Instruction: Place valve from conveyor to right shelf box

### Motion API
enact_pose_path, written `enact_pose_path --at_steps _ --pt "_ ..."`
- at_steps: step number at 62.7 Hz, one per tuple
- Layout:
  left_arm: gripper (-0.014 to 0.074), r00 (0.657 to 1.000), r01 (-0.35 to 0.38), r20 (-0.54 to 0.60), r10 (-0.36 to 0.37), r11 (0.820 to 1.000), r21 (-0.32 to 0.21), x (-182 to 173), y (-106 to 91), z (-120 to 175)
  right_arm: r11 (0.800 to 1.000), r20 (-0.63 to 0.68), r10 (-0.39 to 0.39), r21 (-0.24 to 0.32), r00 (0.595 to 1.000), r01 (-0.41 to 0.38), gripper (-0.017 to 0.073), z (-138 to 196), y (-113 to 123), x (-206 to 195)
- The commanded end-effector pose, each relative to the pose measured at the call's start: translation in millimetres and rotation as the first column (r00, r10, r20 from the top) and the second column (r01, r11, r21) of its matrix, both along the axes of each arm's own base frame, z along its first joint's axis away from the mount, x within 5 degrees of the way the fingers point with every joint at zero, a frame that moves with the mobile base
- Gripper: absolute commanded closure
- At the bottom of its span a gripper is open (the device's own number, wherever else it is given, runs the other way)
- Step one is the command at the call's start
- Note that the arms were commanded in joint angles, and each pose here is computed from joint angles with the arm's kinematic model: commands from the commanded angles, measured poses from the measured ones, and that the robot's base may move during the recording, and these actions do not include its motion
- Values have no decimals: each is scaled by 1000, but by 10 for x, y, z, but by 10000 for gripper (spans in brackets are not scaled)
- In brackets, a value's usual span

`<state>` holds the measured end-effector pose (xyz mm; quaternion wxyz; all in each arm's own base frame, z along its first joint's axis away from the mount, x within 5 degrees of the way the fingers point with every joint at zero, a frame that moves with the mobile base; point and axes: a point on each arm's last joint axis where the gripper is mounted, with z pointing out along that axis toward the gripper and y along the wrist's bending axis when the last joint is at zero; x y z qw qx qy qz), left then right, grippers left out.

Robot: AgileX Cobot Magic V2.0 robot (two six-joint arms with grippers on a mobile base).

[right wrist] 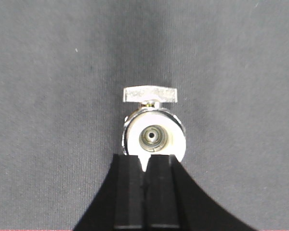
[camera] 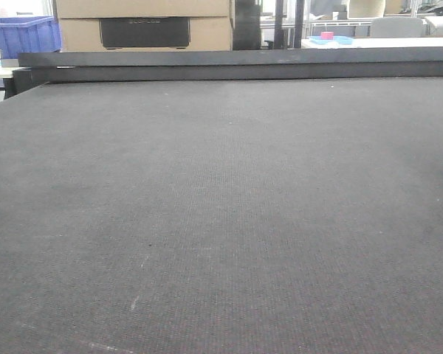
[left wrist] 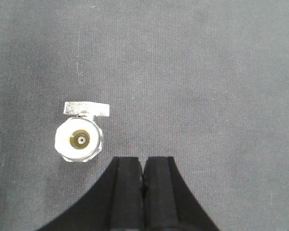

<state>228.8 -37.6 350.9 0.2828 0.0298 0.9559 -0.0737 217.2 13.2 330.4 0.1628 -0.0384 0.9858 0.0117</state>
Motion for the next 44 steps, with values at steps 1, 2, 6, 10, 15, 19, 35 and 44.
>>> enact_pose_path --at_steps 1,2,6,10,15,19,35,44 --pt "704 1000 -12 6 12 1000 -12 2 8 27 1000 -11 4 1 1000 -4 506 -12 4 32" --pt "704 1000 -12 6 12 1000 -12 2 8 27 1000 -13 4 1 1000 -4 471 -18 5 37" --pt "704 1000 -12 6 12 1000 -12 2 8 27 1000 -19 4 1 1000 -4 329 -31 5 50" --pt "704 1000 -12 6 12 1000 -12 2 8 27 1000 -29 4 -2 1000 -4 181 -52 5 69" --pt "704 1000 -12 6 12 1000 -12 2 8 27 1000 -51 -5 -10 999 4 90 -103 -19 115" --pt "704 1000 -12 6 12 1000 -12 2 8 27 1000 -79 -21 -11 997 20 58 -170 -54 173" --pt "704 1000 -12 6 12 1000 -12 2 8 27 999 -156 -49 -21 987 46 52 -359 -126 303" --pt "704 1000 -12 6 12 1000 -12 2 8 27 999 -179 -47 -20 983 44 53 -460 -124 388"
